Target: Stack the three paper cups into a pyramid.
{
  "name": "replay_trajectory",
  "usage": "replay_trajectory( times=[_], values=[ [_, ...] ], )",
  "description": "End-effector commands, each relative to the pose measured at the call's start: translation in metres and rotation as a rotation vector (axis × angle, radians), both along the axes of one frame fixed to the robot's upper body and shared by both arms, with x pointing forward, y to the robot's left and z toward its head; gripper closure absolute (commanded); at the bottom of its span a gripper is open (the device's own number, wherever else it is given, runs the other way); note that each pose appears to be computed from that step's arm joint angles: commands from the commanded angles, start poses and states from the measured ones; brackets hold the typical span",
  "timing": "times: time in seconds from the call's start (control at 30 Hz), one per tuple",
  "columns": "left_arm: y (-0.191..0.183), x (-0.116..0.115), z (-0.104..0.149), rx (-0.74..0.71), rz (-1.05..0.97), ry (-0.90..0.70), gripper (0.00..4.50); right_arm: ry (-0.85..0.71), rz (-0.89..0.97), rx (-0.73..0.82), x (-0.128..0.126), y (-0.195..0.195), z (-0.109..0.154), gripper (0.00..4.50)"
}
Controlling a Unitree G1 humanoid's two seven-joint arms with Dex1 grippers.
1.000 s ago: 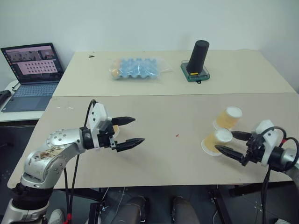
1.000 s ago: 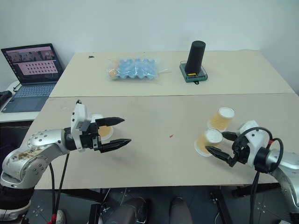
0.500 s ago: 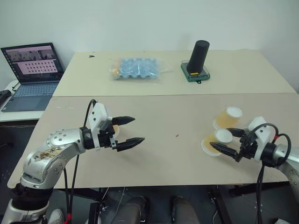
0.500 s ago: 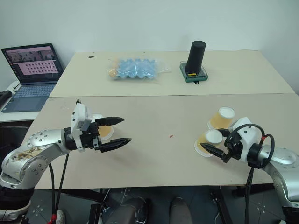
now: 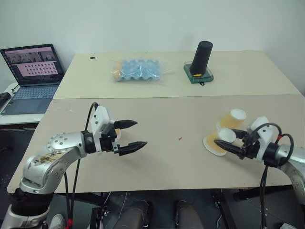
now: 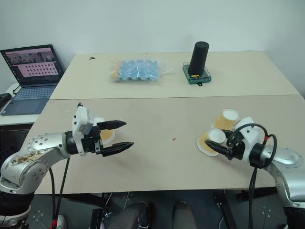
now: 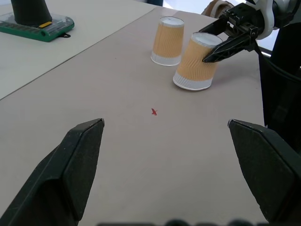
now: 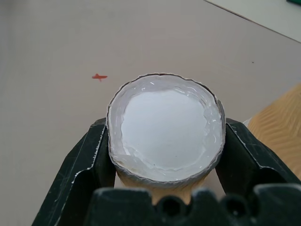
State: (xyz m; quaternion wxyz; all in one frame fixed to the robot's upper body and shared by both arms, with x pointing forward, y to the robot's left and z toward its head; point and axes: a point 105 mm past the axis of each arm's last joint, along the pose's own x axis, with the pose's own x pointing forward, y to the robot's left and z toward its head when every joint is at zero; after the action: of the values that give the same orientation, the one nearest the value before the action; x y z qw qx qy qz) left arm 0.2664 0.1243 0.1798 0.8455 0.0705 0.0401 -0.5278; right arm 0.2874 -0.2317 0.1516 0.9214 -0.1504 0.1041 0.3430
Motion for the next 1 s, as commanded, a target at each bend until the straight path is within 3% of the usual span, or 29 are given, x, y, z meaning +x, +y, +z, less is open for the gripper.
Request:
replay_trajectory(
  times=[0.03,0.23,0.43,0.73,1.0],
  values=[
    [0.001,-0.008,0.008,0.007,0.002,-0.031,0.00,-0.111,0.104,0.050,0.006,0.025,0.039,1.84],
    [0.000,-0.014,0.008,0.008,0.000,-0.023,0.00,-0.156,0.372,0.090,0.020,0.091,0.066,1.84],
    [0.001,-0.019,0.009,0.013,0.007,-0.020,0.00,-0.095,0.577,0.058,0.041,0.156,0.045,1.84],
    [0.003,-0.023,0.010,0.013,0.039,-0.019,0.00,-0.037,0.603,0.037,0.071,0.189,0.018,1.84],
    [0.004,-0.024,0.010,0.011,0.059,-0.020,0.00,-0.036,0.622,0.019,0.073,0.194,0.013,1.84]
  ],
)
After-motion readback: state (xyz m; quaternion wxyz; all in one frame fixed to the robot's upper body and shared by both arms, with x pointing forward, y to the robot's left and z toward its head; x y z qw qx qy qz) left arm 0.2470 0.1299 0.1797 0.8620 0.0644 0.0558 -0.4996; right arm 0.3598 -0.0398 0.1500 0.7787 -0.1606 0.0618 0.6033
